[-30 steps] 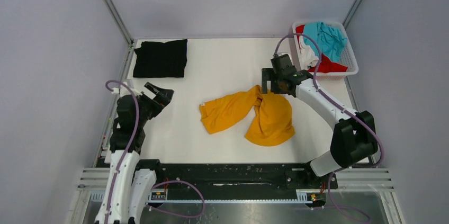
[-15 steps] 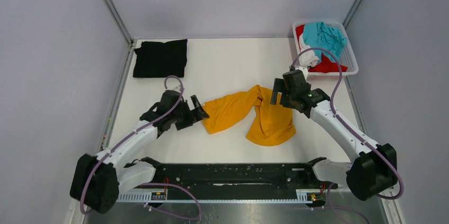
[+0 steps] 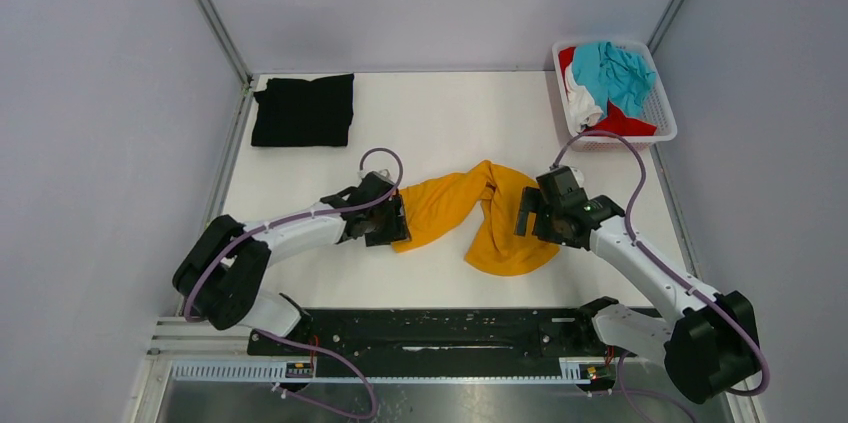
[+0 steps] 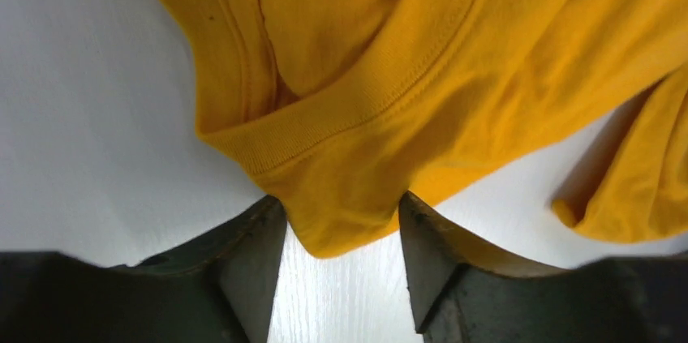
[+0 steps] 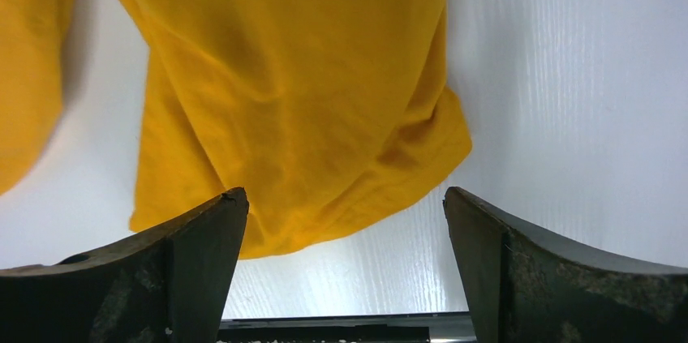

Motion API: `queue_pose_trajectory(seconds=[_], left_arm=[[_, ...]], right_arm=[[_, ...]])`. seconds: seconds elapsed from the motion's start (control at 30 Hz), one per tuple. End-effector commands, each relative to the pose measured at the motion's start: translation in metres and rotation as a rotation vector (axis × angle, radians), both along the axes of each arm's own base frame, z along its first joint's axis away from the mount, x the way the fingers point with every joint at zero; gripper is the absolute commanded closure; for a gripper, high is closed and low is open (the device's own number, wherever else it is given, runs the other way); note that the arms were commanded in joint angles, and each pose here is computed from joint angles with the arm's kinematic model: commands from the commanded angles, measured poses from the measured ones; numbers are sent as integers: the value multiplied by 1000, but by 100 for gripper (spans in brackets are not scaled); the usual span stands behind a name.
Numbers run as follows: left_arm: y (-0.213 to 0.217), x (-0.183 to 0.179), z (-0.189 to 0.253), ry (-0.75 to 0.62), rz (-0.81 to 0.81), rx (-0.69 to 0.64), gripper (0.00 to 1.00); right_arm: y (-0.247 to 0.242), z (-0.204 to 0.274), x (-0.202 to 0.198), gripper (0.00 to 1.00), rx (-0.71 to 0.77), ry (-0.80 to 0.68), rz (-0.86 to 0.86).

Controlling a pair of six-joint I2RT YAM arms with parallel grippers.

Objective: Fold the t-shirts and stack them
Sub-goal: Flatten out the tshirt

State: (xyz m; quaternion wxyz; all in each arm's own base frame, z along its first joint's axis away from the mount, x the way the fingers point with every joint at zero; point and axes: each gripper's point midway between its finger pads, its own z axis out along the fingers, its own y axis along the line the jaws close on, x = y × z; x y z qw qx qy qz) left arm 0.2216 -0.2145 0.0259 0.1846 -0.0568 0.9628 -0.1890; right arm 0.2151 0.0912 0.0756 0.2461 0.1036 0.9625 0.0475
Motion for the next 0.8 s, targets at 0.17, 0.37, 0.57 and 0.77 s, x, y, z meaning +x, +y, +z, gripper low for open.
queue_pose_trajectory(seconds=[0.17,0.37,0.57,0.77], left_arm=[[-1,34,12,-144,43,85,100],[3,43,55,-288,57,39,100],[6,41,84,-355,71,-16,100],[19,46,134,-489,123,-50,100]], right_arm=[[-11,-29,-32,1,-12,114,-100],[4,-51,-24,4,62,113,-136],[15,-70,-3,31,68,109,-133],[11,-43,24,96,42,-19,-131]])
